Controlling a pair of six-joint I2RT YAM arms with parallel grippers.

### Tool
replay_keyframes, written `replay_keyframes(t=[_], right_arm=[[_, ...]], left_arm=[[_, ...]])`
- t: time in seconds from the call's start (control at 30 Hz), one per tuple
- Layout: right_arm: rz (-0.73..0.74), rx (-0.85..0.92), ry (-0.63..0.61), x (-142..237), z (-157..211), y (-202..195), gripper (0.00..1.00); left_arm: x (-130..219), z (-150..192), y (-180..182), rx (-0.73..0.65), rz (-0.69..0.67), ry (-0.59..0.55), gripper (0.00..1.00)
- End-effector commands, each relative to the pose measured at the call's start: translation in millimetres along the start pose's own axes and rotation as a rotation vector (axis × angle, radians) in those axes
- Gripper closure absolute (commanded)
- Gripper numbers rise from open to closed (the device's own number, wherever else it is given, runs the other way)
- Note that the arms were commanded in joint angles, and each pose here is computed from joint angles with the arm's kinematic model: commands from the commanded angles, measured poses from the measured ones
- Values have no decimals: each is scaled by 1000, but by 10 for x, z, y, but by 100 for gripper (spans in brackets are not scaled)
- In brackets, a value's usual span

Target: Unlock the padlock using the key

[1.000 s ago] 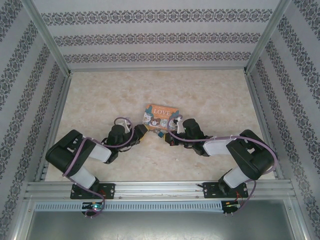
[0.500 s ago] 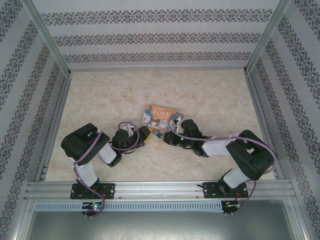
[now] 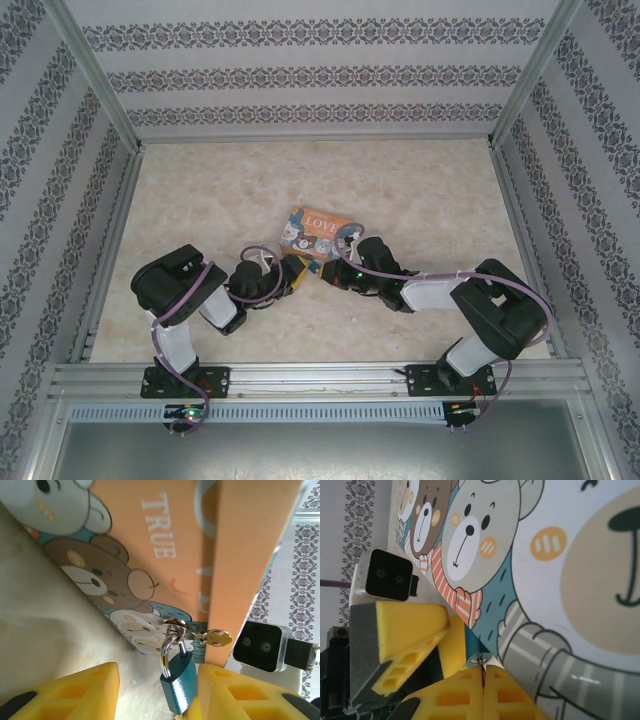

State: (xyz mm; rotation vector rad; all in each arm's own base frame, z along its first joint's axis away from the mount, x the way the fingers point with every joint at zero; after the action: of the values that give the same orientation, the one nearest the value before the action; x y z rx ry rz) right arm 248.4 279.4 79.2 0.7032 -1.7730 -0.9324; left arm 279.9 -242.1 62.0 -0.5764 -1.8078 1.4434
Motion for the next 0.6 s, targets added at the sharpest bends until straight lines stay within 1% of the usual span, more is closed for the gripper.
replay_keyframes(t=[0.0, 0.33, 0.57], right_arm=[[-86, 24, -33, -52, -109, 273, 100], [-95, 9, -21, -95, -68, 293, 100], [-103, 2, -14, -96, -51, 310, 100]], left_arm=[[-66, 17, -168, -2, 69, 1, 56], [-124, 22, -194, -1, 76, 6, 63], [-143, 16, -222, -5, 80, 8, 71]])
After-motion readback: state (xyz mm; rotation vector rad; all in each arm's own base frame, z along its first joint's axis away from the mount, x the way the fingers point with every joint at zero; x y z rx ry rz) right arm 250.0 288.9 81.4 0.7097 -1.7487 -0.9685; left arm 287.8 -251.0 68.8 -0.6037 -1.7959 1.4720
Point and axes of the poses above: each hand's point on the last joint's axis, 136 mm out from that joint toward the fingers, its own x axis back along the fingers, its own y axis along the line the jaws close on, z = x × y, the point moved 2 cm from there along x, back along the fingers, and after that the axes turned 4 degrees about -x, right-handed, at the moved point
